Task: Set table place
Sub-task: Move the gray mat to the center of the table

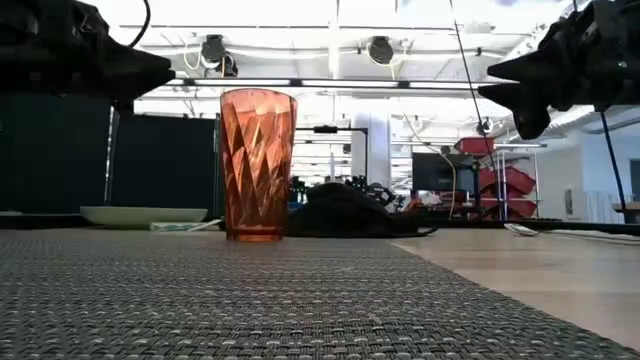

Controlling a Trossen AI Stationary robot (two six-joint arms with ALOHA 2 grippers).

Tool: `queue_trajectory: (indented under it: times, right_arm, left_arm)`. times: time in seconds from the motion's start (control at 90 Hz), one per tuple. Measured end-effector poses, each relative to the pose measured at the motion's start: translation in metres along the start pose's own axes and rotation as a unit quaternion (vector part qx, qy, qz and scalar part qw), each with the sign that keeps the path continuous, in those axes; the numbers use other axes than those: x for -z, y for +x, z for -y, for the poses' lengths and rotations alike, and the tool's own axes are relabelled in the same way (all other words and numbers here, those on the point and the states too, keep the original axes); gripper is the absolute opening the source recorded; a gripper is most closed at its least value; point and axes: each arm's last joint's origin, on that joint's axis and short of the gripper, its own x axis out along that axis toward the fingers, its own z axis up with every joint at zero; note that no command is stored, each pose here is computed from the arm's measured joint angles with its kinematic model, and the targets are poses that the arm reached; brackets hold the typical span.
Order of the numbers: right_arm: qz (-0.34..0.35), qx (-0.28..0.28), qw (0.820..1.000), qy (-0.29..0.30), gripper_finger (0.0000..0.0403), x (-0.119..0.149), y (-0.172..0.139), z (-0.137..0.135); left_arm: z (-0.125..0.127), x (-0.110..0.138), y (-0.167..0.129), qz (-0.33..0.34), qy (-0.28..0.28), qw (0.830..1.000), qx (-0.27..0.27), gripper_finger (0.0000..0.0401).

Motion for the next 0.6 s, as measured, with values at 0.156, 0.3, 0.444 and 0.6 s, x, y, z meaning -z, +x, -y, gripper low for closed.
queue_trajectory:
  times: [0.156, 0.3, 0.444, 0.6]
  right_arm:
    - [0.000, 0.000, 1.000, 0.003, 0.0157, 0.0000, 0.0000, 0.0000]
    - [0.000, 0.002, 1.000, 0.005, 0.0157, 0.0000, 0.0000, 0.0001]
    - [0.001, 0.002, 1.000, 0.014, 0.0157, -0.0001, 0.0000, 0.0001]
    - [0.044, -0.013, 0.998, 0.044, 0.0157, -0.0085, -0.0004, -0.0026]
  left_arm:
    - [0.0000, 0.0000, 0.0000, 0.000, 0.000, 1.000, 0.000, 0.0107]
    - [0.0000, -0.0002, 0.0000, 0.001, 0.000, 1.000, 0.000, 0.0107]
    - [0.0000, -0.0006, 0.0000, 0.004, 0.000, 1.000, 0.000, 0.0107]
    - [-0.0015, -0.0039, 0.0000, 0.024, -0.037, 0.999, -0.028, 0.0107]
